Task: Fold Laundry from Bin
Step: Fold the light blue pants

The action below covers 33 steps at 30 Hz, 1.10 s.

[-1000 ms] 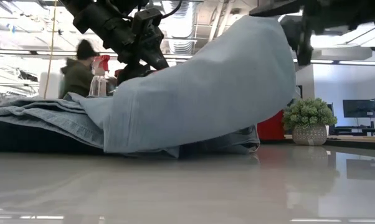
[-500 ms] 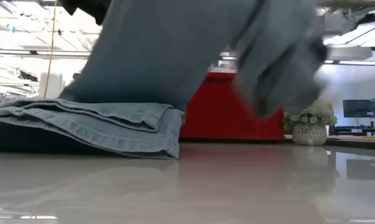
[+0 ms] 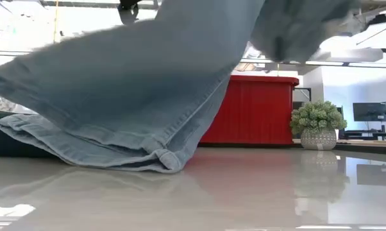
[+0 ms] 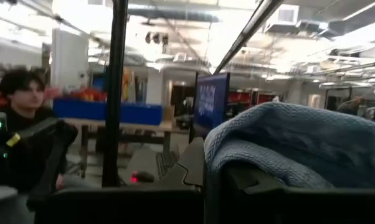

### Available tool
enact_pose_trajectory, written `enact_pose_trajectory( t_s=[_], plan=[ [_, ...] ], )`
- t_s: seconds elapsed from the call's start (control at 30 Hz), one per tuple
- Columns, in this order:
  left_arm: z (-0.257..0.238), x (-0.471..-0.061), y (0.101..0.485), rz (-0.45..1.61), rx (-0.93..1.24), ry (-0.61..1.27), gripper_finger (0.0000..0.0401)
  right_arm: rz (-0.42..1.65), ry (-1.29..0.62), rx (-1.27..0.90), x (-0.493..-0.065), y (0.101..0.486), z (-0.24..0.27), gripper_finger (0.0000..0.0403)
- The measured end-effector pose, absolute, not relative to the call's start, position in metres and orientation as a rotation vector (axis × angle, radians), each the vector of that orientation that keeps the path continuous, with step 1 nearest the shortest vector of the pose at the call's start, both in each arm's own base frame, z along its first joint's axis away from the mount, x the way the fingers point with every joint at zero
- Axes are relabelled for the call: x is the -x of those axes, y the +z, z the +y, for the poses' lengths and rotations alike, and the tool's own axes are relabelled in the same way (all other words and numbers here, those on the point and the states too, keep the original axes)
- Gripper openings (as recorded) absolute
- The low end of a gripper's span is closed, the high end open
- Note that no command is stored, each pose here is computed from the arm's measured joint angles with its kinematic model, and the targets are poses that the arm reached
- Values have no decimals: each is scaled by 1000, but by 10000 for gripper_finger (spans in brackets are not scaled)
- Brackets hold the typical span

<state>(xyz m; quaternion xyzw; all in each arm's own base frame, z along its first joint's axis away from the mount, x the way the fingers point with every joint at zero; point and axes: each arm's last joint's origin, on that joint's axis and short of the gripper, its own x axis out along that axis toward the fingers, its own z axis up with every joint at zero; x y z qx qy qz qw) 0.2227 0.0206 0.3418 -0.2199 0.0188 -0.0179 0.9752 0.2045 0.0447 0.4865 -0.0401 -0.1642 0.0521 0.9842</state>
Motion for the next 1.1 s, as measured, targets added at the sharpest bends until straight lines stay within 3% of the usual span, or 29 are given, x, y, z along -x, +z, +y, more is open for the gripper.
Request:
enact_pose_trajectory(
  t_s=[0.17,0.33,0.57,0.67,0.93,1.1],
  plan=[
    [20,-240,325,134,464,-78,171,-359,142,91,-207,497,41,39],
    [6,-260,307,216,361,-264,171,-392,95,90,-206,501,33,39],
    [-7,-289,292,111,190,39,171,-400,58,90,-206,502,27,40],
    [-14,-301,290,9,158,63,171,-405,39,93,-207,503,23,40],
    [-40,-349,298,-83,162,-120,171,-585,-93,47,-210,516,6,40],
    [-55,-364,324,-123,123,-420,171,-643,-155,57,-218,517,-3,40]
  ],
)
